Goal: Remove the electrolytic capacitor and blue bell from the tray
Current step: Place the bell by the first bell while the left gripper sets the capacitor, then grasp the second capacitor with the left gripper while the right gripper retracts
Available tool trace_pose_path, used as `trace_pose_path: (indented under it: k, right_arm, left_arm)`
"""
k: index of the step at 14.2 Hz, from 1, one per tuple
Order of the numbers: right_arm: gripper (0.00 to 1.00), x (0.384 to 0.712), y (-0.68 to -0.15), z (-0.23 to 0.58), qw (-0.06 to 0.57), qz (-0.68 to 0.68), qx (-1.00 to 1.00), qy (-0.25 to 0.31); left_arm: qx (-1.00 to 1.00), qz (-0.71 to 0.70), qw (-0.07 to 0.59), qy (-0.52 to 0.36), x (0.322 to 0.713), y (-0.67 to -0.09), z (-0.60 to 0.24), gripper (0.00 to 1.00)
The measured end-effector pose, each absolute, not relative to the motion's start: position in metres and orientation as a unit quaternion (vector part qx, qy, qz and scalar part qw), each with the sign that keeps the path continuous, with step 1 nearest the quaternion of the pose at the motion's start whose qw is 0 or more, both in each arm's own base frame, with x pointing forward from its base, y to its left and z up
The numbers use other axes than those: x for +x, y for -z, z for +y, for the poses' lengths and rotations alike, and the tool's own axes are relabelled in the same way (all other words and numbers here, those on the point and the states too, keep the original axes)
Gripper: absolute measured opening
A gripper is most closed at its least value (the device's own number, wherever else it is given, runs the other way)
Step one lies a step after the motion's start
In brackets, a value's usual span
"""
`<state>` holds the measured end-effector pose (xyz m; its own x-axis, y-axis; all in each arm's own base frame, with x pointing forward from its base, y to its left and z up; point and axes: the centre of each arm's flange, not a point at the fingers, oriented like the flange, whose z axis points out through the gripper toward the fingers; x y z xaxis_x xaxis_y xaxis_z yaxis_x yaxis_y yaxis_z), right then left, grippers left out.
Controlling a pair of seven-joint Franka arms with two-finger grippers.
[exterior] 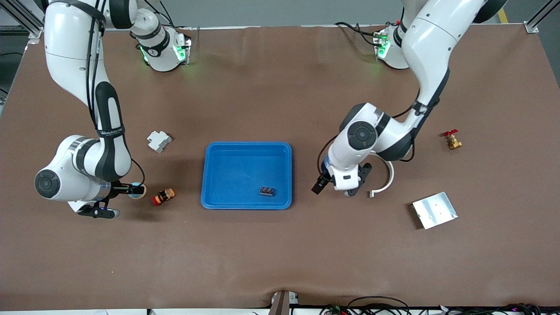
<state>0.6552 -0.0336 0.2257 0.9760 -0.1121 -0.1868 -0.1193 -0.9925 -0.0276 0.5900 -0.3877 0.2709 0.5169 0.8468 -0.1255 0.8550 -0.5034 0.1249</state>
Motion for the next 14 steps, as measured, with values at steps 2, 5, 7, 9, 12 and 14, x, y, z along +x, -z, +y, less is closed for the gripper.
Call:
trace_pose_path:
  k: [2,5,7,9,12,14]
  right_arm:
    - [1.0,0.662,-0.261,-0.037,0.027,0.058,-0.994,-0.09]
    - [1.0,0.67,-0.355,-0.044,0.044,0.053,-0.992,-0.101]
    - [1.0,0.669,-0.417,-0.047,0.044,0.042,-0.994,-0.094]
    - [1.0,0.659,-0.467,-0.056,0.043,0.043,-0.995,-0.08]
    - [1.0,0.635,-0.524,-0.069,0.039,0.029,-0.996,-0.074]
    - [1.0,0.618,-0.553,-0.074,0.032,0.019,-0.997,-0.074]
  left_arm:
    - [0.844,0.528,0.095,0.023,0.593,-0.274,-0.408,1.0]
    - [0.819,0.566,0.099,0.016,0.598,-0.287,-0.426,1.0]
    - [0.807,0.581,0.102,0.016,0.599,-0.296,-0.435,1.0]
    - [0.802,0.59,0.098,0.004,0.599,-0.3,-0.443,1.0]
    - [0.8,0.593,0.084,-0.024,0.594,-0.297,-0.457,1.0]
    - [0.796,0.599,0.085,-0.028,0.592,-0.295,-0.467,1.0]
